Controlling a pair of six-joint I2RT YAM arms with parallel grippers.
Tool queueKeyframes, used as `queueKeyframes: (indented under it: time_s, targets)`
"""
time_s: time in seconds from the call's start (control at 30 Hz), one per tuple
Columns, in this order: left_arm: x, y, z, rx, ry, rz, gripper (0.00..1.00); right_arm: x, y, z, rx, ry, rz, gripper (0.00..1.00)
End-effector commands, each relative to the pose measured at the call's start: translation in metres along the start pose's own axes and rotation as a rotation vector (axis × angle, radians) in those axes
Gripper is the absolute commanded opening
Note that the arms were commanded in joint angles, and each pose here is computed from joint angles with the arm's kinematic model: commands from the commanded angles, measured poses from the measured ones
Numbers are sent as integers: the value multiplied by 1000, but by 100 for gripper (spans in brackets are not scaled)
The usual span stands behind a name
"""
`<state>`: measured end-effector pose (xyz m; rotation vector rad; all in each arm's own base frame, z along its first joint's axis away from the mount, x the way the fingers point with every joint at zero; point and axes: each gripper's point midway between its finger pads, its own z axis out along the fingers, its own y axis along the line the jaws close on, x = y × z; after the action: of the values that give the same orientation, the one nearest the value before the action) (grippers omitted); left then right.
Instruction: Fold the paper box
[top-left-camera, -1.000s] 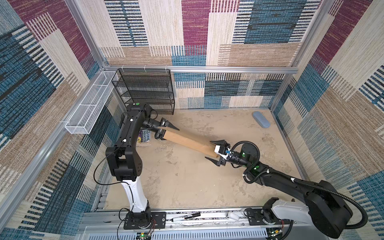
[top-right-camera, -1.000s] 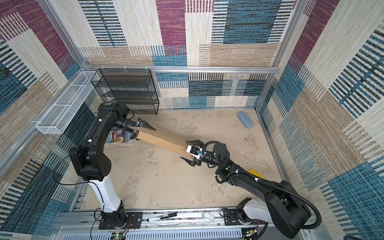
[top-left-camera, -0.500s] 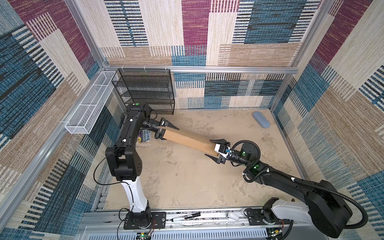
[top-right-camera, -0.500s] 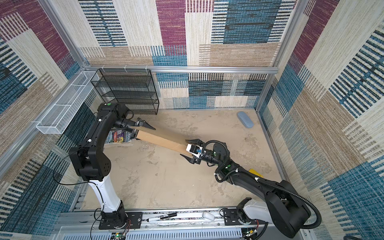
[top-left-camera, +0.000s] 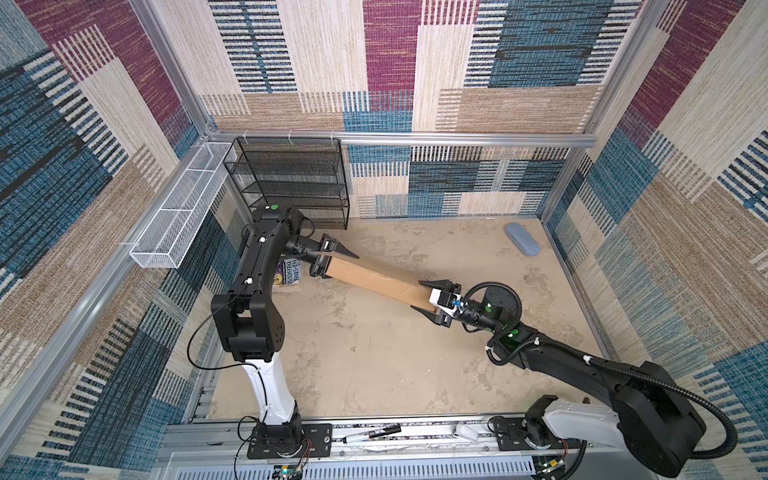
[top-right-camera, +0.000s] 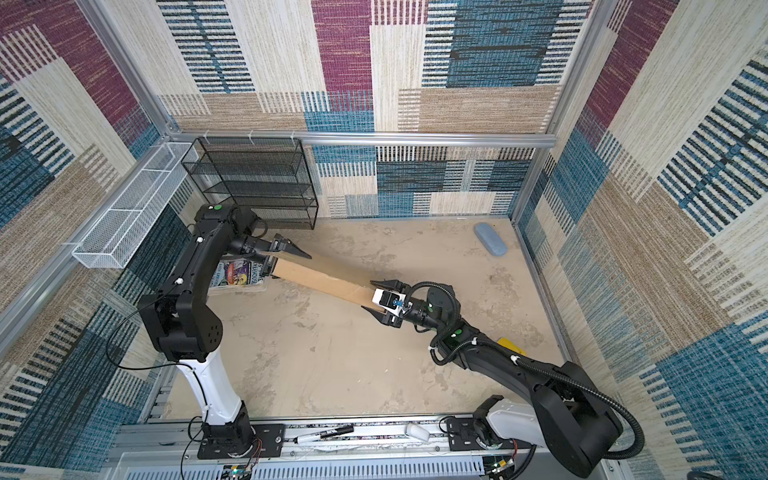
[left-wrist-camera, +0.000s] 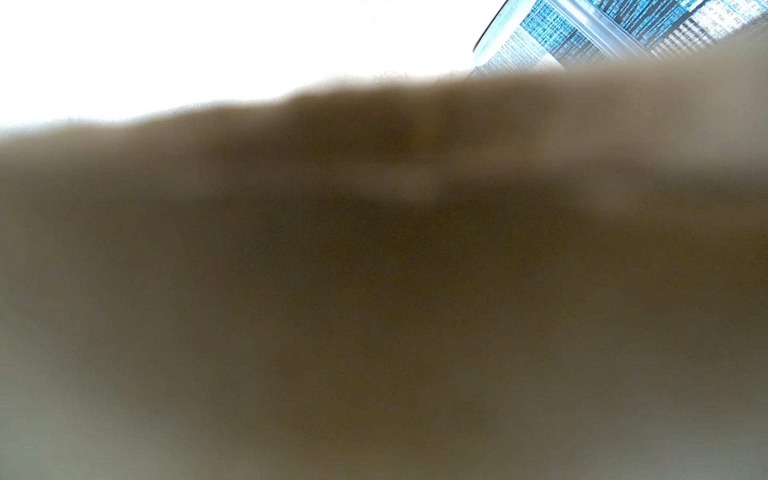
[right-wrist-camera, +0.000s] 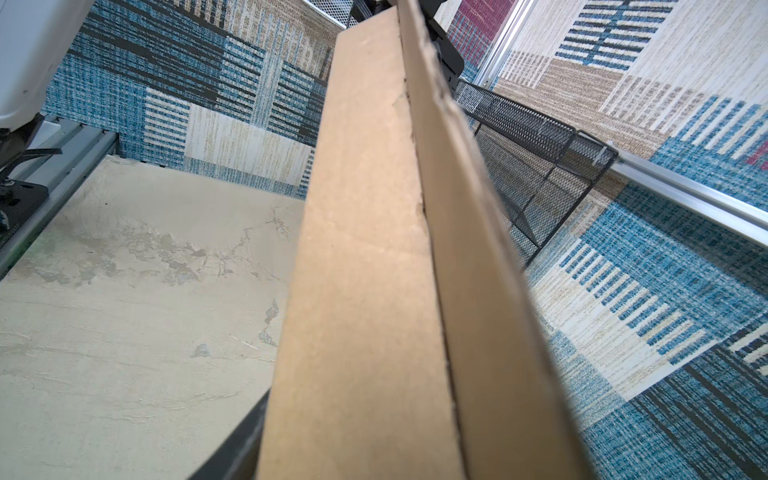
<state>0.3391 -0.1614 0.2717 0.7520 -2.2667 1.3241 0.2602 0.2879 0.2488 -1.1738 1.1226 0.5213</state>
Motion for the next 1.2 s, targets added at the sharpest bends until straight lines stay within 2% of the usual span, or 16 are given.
queueKeyframes:
  time_s: [0.0, 0.4, 0.53, 0.9, 0.97, 1.07, 1.1, 1.17]
  targets:
    - [23, 5, -1, -9, 77, -113, 0, -10, -3, 0, 5, -28, -11, 64]
    - [21, 0, -1, 12, 85, -95, 10, -13, -6, 1, 11, -27, -15, 60]
    - [22, -2, -2, 17, 85, -88, 18, -14, -5, 0, 9, -29, -16, 59]
    - [24, -3, -4, 15, 77, -72, 33, -17, -5, 0, 6, -32, -24, 57]
    - [24, -3, -4, 16, 76, -69, 39, -18, -6, 0, 7, -34, -26, 57]
    - [24, -4, -4, 20, 77, -68, 52, -19, -5, 0, 7, -36, -31, 56]
    - [24, -4, -4, 21, 78, -65, 61, -19, -5, 0, 7, -36, -33, 57]
    - [25, -5, -4, 22, 77, -60, 84, -19, -6, 0, 9, -37, -35, 56]
